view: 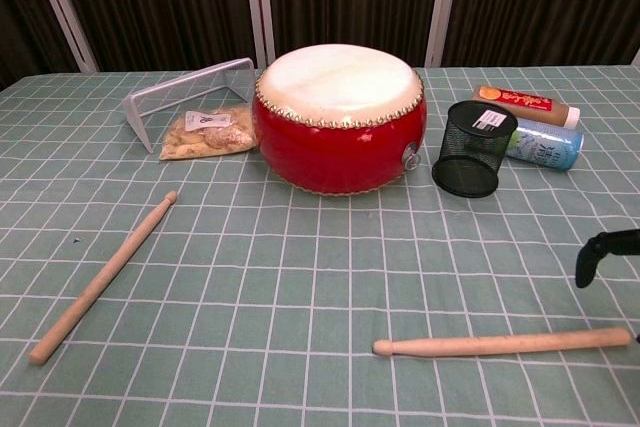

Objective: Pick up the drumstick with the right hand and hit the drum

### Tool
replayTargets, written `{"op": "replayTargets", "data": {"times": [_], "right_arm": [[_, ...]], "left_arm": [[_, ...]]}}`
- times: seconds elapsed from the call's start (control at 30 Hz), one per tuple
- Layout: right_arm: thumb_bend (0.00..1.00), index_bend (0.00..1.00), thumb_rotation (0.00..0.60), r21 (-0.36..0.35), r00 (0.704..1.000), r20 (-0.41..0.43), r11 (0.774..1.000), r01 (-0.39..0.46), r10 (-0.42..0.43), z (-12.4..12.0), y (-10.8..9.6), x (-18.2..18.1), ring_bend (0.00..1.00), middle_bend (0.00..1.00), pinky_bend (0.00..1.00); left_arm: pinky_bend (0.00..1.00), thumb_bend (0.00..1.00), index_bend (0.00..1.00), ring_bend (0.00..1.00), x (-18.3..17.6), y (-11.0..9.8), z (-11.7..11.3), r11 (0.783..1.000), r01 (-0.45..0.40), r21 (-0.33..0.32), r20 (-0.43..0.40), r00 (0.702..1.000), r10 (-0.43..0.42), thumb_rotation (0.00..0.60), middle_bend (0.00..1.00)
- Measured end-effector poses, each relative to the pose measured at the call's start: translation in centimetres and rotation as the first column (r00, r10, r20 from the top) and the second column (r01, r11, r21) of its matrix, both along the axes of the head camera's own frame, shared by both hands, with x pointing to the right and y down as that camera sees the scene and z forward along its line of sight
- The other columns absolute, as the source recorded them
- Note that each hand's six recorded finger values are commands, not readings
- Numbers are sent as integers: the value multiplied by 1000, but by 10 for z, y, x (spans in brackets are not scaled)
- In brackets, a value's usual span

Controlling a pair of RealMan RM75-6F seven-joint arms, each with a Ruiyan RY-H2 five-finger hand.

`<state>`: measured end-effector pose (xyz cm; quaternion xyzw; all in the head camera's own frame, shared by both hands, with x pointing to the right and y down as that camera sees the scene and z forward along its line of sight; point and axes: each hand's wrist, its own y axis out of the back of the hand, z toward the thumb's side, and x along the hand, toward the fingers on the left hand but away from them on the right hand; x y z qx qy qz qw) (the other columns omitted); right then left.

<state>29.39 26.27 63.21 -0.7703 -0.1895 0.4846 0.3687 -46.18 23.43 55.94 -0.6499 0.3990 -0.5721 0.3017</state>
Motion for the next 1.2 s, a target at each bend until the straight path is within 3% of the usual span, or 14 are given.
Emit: {"op": "replayTargets", "data": {"times": [0.33,1.2], "right_arm": [[347,433,600,-52,999,-46,999,-14,12,35,7,-22,1000,1000,1000],[367,488,600,-67,995,-81,996,-59,53,56,9,-30,1000,1000,1000]], "left_arm": [[0,0,0,0,0,-1,0,1000,1,0,-3,1000,-1,600,0],[0,0,0,0,1,-1,0,1000,5,-4,-4,1000,-5,600,0]]}}
